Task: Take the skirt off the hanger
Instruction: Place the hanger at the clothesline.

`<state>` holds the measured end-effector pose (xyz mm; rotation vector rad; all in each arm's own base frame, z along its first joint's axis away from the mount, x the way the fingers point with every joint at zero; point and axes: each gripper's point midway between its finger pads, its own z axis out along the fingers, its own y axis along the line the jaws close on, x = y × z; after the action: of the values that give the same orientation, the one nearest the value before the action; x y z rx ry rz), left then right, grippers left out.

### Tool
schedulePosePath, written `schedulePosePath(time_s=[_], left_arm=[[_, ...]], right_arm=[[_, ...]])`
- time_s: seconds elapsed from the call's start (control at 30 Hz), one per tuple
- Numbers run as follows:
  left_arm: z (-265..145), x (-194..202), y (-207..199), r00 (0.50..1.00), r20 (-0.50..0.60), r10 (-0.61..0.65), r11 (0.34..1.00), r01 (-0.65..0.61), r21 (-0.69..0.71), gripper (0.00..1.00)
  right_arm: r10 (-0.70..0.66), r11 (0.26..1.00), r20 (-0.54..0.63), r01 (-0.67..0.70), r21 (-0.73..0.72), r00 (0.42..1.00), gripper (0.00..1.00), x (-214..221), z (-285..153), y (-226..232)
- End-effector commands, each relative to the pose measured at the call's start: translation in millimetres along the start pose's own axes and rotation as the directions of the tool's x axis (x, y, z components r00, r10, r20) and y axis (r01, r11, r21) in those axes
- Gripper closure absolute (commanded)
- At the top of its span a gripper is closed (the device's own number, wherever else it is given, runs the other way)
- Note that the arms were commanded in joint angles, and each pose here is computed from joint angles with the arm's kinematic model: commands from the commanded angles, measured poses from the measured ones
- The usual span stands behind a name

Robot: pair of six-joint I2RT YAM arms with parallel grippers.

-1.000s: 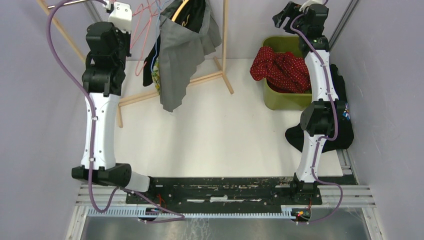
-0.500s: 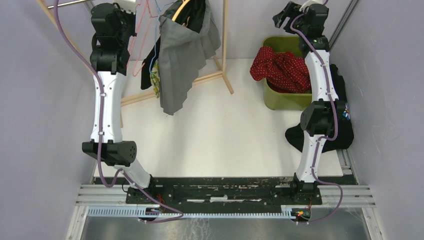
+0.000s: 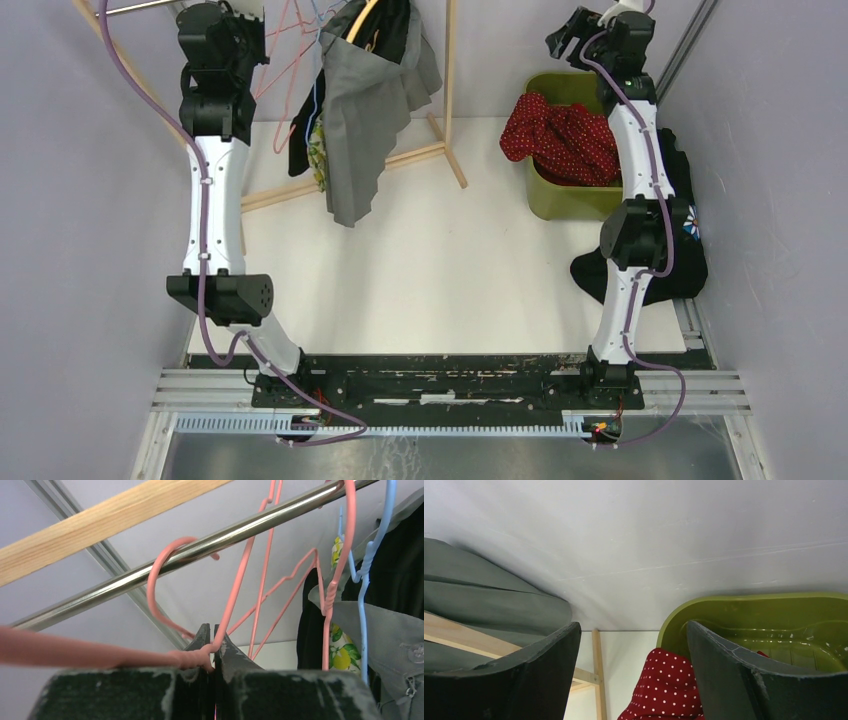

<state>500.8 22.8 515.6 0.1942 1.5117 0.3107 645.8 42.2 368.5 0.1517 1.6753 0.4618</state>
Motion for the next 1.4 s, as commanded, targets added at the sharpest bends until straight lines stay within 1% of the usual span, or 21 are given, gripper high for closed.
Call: schedulePosePath(time_s=[0.0, 0.37, 0.6, 0.77, 0.87, 0.93, 1.2, 1.37], left_arm=[[3, -39, 6, 0.988, 0.140, -0.070, 0.997, 0.072, -0.009, 0.97], [30, -44, 8, 0.972, 0.197, -0.127, 0.990, 0.137, -0.035, 0.97], [53, -15, -4, 0.982, 0.136, -0.128, 0.991, 0.132, -0.019, 0.97], [66, -2, -12, 0.983, 0.116, -0.142, 0.990, 0.143, -0.004, 0.97], [72, 15, -17, 0.988, 0.073, -0.136, 0.991, 0.137, 0.000, 0.97], [74, 23, -20, 0.989, 0.056, -0.136, 0.991, 0.136, 0.004, 0.97], [69, 27, -24, 0.991, 0.041, -0.124, 0.992, 0.123, 0.022, 0.97], [61, 16, -19, 0.992, 0.063, -0.110, 0.994, 0.109, 0.020, 0.97]], right_arm=[[-0.010, 1.000, 0.078, 0.012, -0.026, 0.997, 0.17, -23, 2, 7], [0.007, 1.000, 0.081, -0.005, -0.021, 0.997, 0.17, -23, 6, -2], [0.014, 1.000, 0.076, -0.013, -0.015, 0.997, 0.18, -20, 7, -8], [0.016, 1.000, 0.072, -0.015, -0.011, 0.997, 0.18, -19, 7, -12], [0.016, 1.000, 0.070, -0.016, -0.008, 0.997, 0.18, -18, 7, -15], [0.016, 1.000, 0.070, -0.015, -0.005, 0.997, 0.18, -18, 7, -17], [0.022, 1.000, 0.061, -0.022, -0.002, 0.998, 0.18, -13, 9, -21], [0.025, 1.000, 0.060, -0.025, -0.007, 0.998, 0.18, -11, 11, -21]])
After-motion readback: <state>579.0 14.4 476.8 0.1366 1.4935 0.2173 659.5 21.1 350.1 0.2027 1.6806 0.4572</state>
